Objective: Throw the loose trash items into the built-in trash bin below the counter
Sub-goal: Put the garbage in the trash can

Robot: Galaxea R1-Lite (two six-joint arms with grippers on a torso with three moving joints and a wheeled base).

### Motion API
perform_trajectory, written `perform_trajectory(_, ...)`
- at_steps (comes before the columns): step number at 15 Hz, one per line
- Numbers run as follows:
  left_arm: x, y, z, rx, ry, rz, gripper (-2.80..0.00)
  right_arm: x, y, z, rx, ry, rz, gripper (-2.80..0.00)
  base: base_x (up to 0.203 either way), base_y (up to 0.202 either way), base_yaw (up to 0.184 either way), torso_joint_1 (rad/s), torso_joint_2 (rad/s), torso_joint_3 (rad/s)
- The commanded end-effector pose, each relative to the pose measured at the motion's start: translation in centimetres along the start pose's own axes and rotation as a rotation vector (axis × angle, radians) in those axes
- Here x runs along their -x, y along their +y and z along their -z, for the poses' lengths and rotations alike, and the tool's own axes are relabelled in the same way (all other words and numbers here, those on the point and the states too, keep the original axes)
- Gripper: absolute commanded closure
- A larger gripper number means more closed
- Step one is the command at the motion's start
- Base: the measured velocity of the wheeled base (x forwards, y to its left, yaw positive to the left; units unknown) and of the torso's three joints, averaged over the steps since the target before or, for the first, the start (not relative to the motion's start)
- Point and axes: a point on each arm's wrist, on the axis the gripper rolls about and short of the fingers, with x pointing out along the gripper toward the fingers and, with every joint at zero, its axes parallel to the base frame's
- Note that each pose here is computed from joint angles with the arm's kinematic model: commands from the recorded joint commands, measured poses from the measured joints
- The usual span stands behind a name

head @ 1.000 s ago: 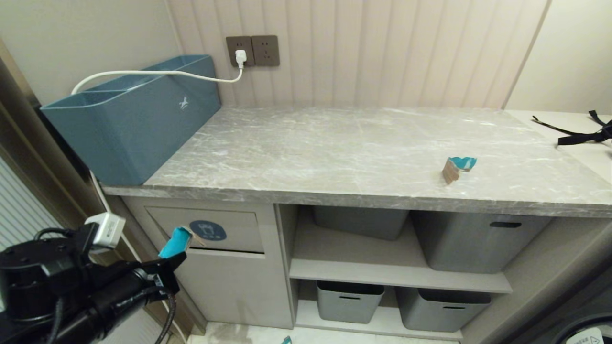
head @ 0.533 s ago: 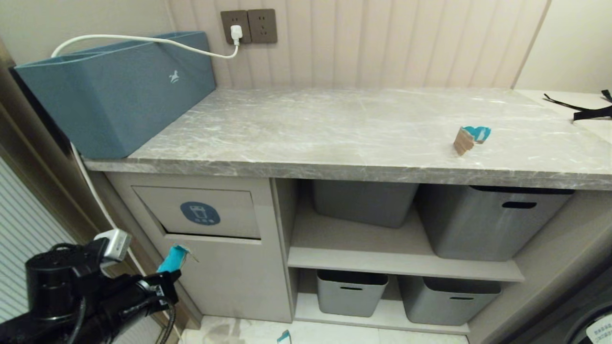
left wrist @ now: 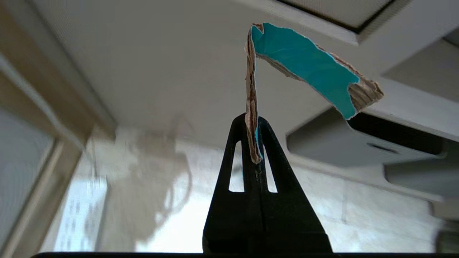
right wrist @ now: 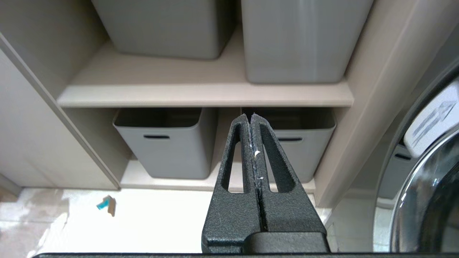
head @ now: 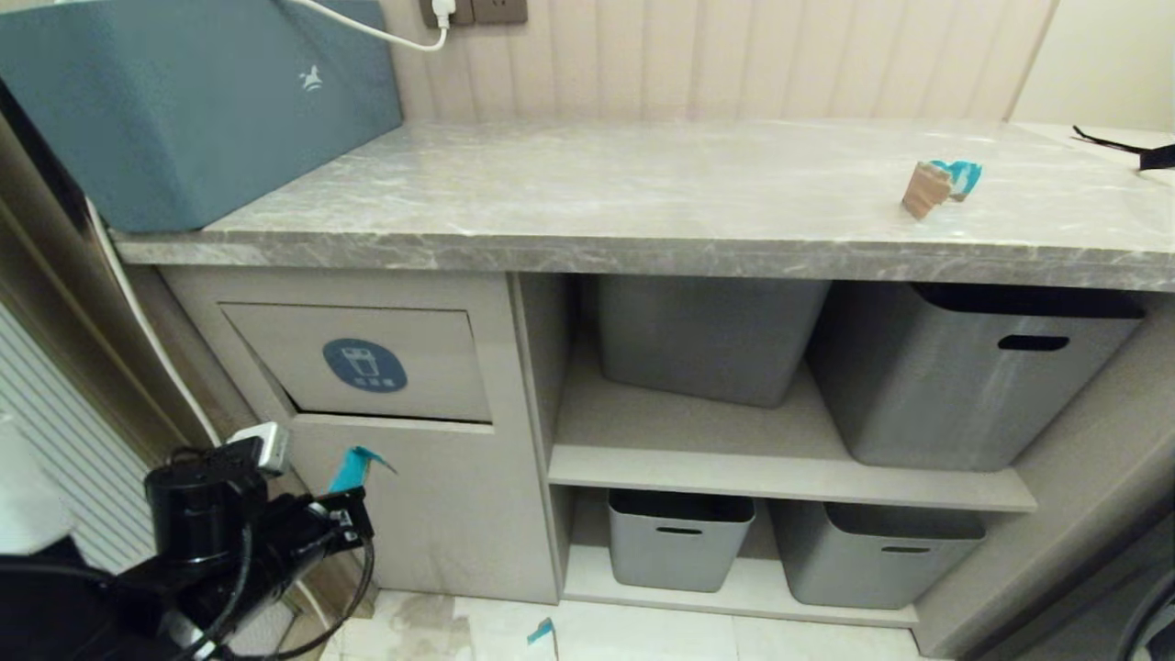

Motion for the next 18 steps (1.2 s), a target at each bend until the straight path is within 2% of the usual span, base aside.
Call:
perform_trajectory(1,-2.5,-0.2,0.3,-0.027,-0.057,0.013,0.00,0.0,0.0,0.0,-0.001,0.001,-0.001,0.00,0.000,0.000,0.000,-0.154,0.45,0.300)
perform_trajectory(5,-4.3,-1.3,-3.1,-0.019,-0.215,0.046,0.00,0.0,0.0,0.0,0.002,0.001,0.001,0.00,0.000,0.000,0.000,-0.122,0.43,0.302)
perform_trajectory(8,-4.2,-1.7,-4.8,-0.004,-0.289,0.050,0.00,0.0,0.0,0.0,0.002,0.001,0.001,0.00,0.000,0.000,0.000,-0.032,0.13,0.080)
perform_trajectory(11,-5.2,-1.8,-7.5,0.011,-0.399,0.057,0.00,0.0,0.0,0.0,0.002,0.001,-0.001,0.00,0.000,0.000,0.000,-0.005,0.02,0.025)
perform_trajectory(13,-6.1,-2.0,-8.0,0.016,-0.423,0.068,0.00,0.0,0.0,0.0,0.000,0.001,-0.001,0.00,0.000,0.000,0.000,0.000,0.00,0.000)
perform_trajectory(18,-9.8,-1.7,-7.0,0.025,-0.408,0.054,0.00,0.0,0.0,0.1,0.008,0.003,-0.004,0.00,0.000,0.000,0.000,0.000,0.00,0.000)
